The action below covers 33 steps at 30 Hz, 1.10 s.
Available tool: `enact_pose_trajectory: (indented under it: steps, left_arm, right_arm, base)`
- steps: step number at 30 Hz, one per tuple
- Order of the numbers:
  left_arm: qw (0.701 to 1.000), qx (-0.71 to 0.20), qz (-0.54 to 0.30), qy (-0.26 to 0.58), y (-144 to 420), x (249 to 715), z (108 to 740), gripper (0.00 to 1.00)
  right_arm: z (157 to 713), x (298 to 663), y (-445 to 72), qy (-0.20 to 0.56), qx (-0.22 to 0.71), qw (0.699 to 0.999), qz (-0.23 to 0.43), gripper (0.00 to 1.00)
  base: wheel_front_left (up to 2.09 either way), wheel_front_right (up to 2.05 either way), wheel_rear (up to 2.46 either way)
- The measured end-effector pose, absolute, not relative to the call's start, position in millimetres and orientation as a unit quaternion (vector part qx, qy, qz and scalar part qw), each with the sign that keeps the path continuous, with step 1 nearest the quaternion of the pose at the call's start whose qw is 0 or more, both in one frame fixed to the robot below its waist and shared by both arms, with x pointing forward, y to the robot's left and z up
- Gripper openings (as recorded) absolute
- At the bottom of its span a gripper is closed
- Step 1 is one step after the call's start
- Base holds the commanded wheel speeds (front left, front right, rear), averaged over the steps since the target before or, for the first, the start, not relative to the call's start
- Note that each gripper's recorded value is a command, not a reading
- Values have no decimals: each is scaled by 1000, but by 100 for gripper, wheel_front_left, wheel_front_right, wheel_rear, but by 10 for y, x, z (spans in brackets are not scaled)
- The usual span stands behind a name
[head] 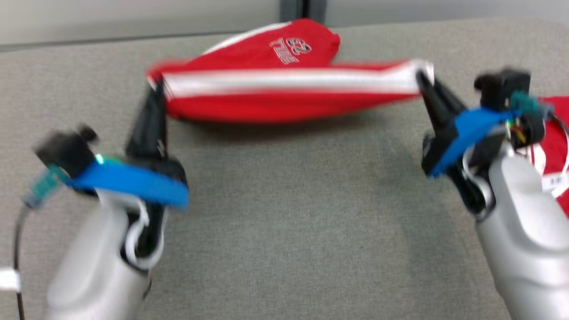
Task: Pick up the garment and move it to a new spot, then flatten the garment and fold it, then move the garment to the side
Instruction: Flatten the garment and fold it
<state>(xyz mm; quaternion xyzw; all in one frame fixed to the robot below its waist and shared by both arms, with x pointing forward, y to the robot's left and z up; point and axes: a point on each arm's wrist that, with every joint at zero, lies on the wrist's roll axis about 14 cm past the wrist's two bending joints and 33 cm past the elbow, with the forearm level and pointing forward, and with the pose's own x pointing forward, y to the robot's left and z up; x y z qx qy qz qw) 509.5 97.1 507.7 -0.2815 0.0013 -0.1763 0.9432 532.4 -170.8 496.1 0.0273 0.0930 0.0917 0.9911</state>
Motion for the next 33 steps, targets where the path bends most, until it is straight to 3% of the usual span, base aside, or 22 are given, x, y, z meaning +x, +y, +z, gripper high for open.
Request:
enact_pose_trajectory:
  steps: [12,20,26,33]
  left_arm:
    - [932,-263,-199,152,878,3572,4400,0]
    - [909,-234,-214,272,878,2896,4201,0]
    - [911,-238,-213,259,878,2918,4395,0]
    - [915,-269,-216,210,659,3301,4565,0]
  right_arm:
    - [4447,3891,-2081,262,43,962,65,0]
    - [4525,3241,-2166,335,41,941,36,0]
    - [4792,3341,-2177,307,22,951,28,0]
    - [4950,3970,-2033,275,-11,959,67,0]
  base:
    - [0,0,0]
    - [0,0,0]
    - [0,0,0]
    - [0,0,0]
